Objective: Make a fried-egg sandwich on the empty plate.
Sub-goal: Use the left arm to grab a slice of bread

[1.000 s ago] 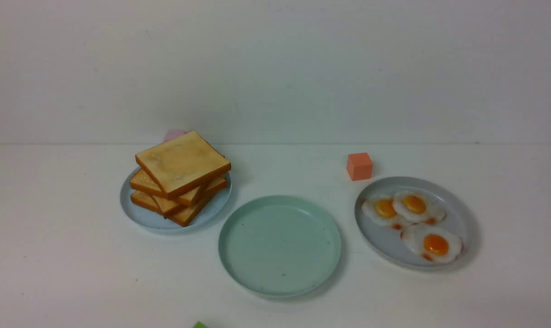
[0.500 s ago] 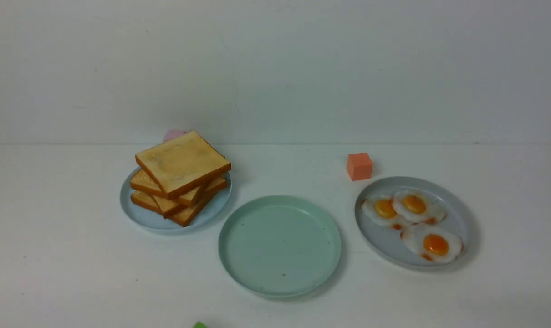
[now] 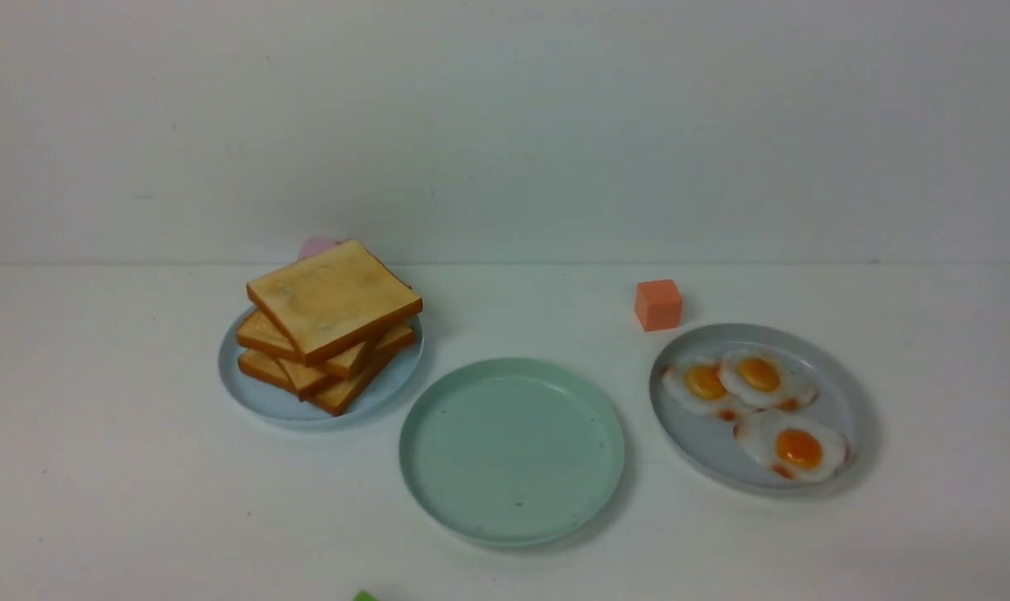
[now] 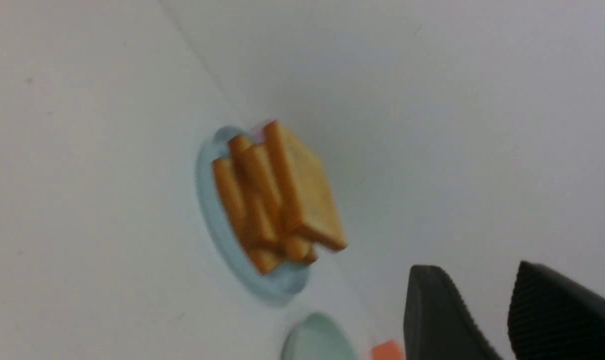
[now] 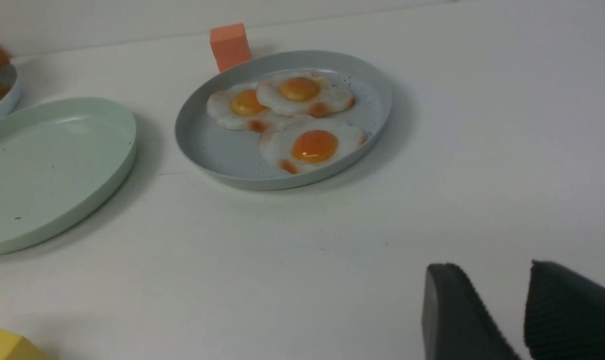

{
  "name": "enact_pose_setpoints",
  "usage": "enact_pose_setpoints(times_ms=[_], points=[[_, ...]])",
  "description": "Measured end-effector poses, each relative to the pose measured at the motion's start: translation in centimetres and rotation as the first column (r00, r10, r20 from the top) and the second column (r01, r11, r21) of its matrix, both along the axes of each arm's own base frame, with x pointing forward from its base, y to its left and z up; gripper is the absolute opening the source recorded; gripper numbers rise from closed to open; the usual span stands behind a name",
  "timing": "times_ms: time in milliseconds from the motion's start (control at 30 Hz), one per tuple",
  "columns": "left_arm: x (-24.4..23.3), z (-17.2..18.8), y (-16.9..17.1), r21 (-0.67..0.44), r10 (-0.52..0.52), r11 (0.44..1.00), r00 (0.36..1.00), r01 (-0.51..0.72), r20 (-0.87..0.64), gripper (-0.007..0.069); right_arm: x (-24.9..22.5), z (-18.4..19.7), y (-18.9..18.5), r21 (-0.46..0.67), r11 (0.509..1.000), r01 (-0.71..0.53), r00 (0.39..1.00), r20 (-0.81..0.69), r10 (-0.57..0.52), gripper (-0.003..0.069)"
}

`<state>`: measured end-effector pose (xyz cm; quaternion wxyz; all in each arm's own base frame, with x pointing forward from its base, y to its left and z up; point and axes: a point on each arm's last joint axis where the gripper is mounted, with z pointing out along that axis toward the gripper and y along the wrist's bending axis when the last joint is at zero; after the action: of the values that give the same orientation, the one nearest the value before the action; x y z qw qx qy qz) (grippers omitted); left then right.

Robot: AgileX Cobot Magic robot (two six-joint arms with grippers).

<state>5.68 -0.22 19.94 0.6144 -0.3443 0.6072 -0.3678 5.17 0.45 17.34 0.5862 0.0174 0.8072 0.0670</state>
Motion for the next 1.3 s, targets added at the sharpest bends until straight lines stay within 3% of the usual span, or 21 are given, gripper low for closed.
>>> enact_pose_setpoints(times_ms=[167, 333, 367, 500, 533, 633, 767, 933, 1033, 1133, 1300], points=[[-0.1, 1.5, -0.4, -0.006, -0.041, 0.999, 0.999, 0.041, -0.020, 0.0179, 0.0, 0.0, 0.0, 0.000, 1.000, 0.000, 1.000, 0.000, 0.000, 0.0241], [0.6, 5.6, -1.2, 0.230, -0.130, 0.959, 0.978, 0.167, -0.164, 0.0064, 0.0, 0.0, 0.0, 0.000, 1.000, 0.000, 1.000, 0.000, 0.000, 0.0241], [1.3, 7.6, -1.7, 0.350, -0.185, 0.900, 0.954, 0.261, -0.237, 0.0025, 0.0, 0.0, 0.0, 0.000, 1.000, 0.000, 1.000, 0.001, 0.000, 0.0241], [2.6, 10.4, -3.0, 0.479, -0.315, 0.738, 0.870, 0.476, -0.379, -0.0013, 0.1, 0.1, 0.0, 0.002, 1.000, 0.000, 1.000, 0.025, 0.000, 0.0241], [3.4, 11.3, -3.7, 0.483, -0.372, 0.658, 0.807, 0.577, -0.458, -0.0013, 0.2, 0.2, 0.1, 0.035, 0.999, 0.001, 0.999, 0.047, -0.002, 0.0241], [5.2, 12.4, -5.0, 0.426, -0.447, 0.527, 0.666, 0.735, -0.596, -0.0013, 0.4, 1.3, 0.3, 0.201, 0.980, 0.001, 0.988, 0.150, -0.031, 0.0241], [8.1, 12.2, -5.8, 0.367, -0.449, 0.501, 0.598, 0.784, -0.664, -0.0013, 0.5, 3.0, 0.1, 0.399, 0.916, -0.029, 0.949, 0.300, -0.101, 0.0241], [11.9, 10.1, -6.3, 0.352, -0.415, 0.475, 0.558, 0.807, -0.719, -0.0013, 0.3, 4.4, -0.3, 0.544, 0.835, -0.082, 0.893, 0.412, -0.181, 0.0241], [14.2, 9.6, -6.6, 0.371, -0.401, 0.434, 0.545, 0.821, -0.736, -0.0013, 0.2, 4.5, -0.1, 0.566, 0.821, -0.081, 0.907, 0.382, -0.174, 0.0241], [16.0, 9.3, -6.9, 0.384, -0.399, 0.390, 0.530, 0.837, -0.749, -0.0013, -0.1, 6.0, 0.1, 0.518, 0.852, -0.077, 0.932, 0.342, -0.123, 0.0241], [21.1, 8.8, -8.3, 0.351, -0.427, 0.299, 0.453, 0.888, -0.783, -0.0013, -0.8, 12.6, 0.6, 0.323, 0.944, -0.070, 0.991, 0.132, 0.028, 0.0233]])
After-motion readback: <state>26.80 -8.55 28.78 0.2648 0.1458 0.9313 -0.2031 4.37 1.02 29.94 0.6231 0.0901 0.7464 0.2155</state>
